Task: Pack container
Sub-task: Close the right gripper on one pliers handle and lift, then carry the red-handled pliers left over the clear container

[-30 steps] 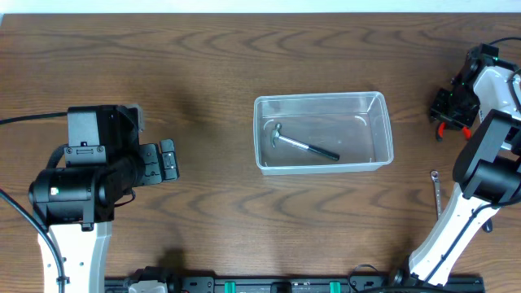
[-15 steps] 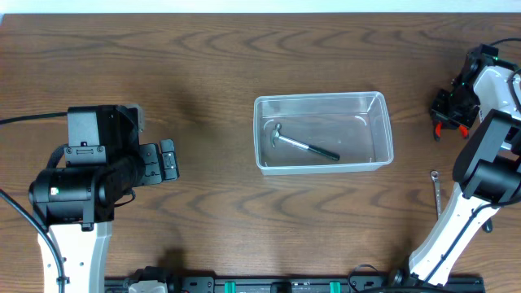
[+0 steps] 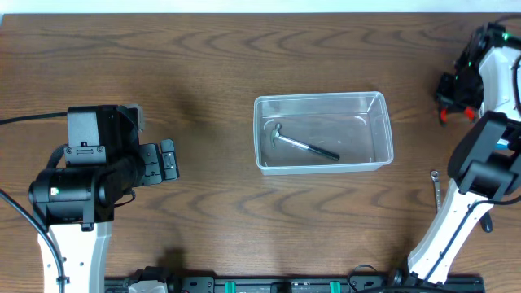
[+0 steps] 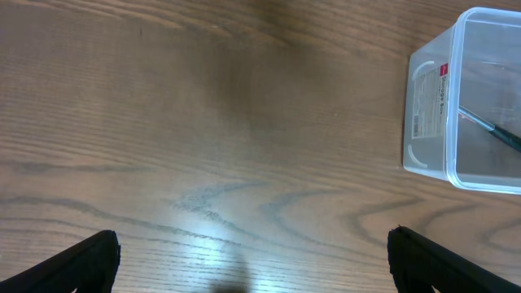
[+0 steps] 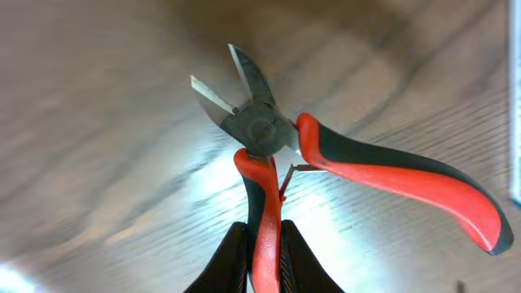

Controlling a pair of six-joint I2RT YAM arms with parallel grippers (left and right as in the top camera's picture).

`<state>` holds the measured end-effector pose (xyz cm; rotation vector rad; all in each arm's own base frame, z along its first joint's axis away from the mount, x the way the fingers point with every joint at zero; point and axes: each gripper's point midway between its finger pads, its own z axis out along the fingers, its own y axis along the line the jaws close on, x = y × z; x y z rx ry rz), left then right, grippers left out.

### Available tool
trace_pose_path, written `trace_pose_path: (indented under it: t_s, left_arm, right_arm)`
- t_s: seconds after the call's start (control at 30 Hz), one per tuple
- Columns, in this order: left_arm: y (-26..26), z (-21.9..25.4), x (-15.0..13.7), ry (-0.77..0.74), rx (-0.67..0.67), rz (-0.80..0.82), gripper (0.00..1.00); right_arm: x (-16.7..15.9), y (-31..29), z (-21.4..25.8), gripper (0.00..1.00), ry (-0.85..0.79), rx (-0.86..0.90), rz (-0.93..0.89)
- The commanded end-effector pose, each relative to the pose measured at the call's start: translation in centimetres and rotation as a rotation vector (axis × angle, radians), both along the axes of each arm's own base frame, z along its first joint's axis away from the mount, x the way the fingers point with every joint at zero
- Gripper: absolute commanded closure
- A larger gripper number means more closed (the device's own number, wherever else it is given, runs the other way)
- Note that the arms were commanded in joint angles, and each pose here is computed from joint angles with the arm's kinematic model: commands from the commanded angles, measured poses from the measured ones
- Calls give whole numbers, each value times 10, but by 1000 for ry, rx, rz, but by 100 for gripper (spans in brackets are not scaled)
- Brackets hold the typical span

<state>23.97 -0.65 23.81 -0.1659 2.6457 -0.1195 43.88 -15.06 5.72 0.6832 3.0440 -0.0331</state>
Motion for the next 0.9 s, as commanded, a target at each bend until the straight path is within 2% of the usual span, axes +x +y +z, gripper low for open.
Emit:
trace_pose_path:
  t_s: [0.0,0.27,0.43,0.6,0.87]
  left_arm:
    - [4,5,1,-16,10,20,2]
    - [4,5,1,-16,10,20,2]
    - [4,5,1,-16,10,20,2]
    - [4,5,1,-16,10,20,2]
    - [4,5,1,-16,10,20,2]
  right_arm:
    - [20,20,30,92,-58,-24,124]
    - [33,104,92,87,-119,0,524]
    - [31,155,117,88,-146,-7,675]
    - [17,211,119,87,-113,8,852]
    - [-6,297,119,87,-103,43,1039]
